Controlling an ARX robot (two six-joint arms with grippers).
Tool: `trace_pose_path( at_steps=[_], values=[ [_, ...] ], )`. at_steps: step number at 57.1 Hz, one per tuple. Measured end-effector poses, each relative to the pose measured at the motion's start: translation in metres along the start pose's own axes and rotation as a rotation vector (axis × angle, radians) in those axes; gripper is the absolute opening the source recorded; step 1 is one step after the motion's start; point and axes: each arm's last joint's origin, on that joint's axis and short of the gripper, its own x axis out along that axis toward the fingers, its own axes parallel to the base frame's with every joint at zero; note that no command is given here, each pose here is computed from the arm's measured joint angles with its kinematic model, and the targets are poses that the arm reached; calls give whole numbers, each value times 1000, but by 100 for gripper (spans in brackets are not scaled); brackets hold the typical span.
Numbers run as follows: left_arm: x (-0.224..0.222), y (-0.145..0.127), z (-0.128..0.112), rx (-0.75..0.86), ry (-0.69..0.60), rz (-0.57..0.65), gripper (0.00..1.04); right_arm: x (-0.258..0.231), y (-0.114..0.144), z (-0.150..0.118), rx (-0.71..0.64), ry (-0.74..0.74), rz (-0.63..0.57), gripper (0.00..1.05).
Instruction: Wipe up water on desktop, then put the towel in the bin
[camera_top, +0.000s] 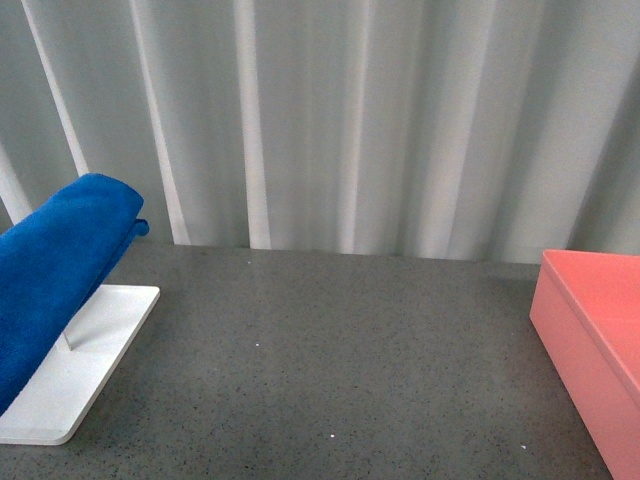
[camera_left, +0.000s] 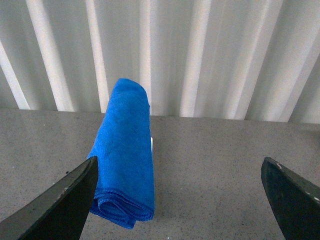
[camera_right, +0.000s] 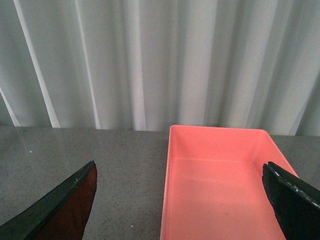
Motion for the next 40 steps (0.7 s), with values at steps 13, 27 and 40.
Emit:
trace_pose_path(
  at_steps=[13, 27, 40],
  values=[
    [0, 0, 0, 0, 0, 0, 98, 0, 0, 0, 0, 0, 0, 98],
    [0, 0, 0, 0, 0, 0, 98, 0, 0, 0, 0, 0, 0, 98],
    [0, 0, 0, 0, 0, 0, 98, 0, 0, 0, 0, 0, 0, 98]
  ],
)
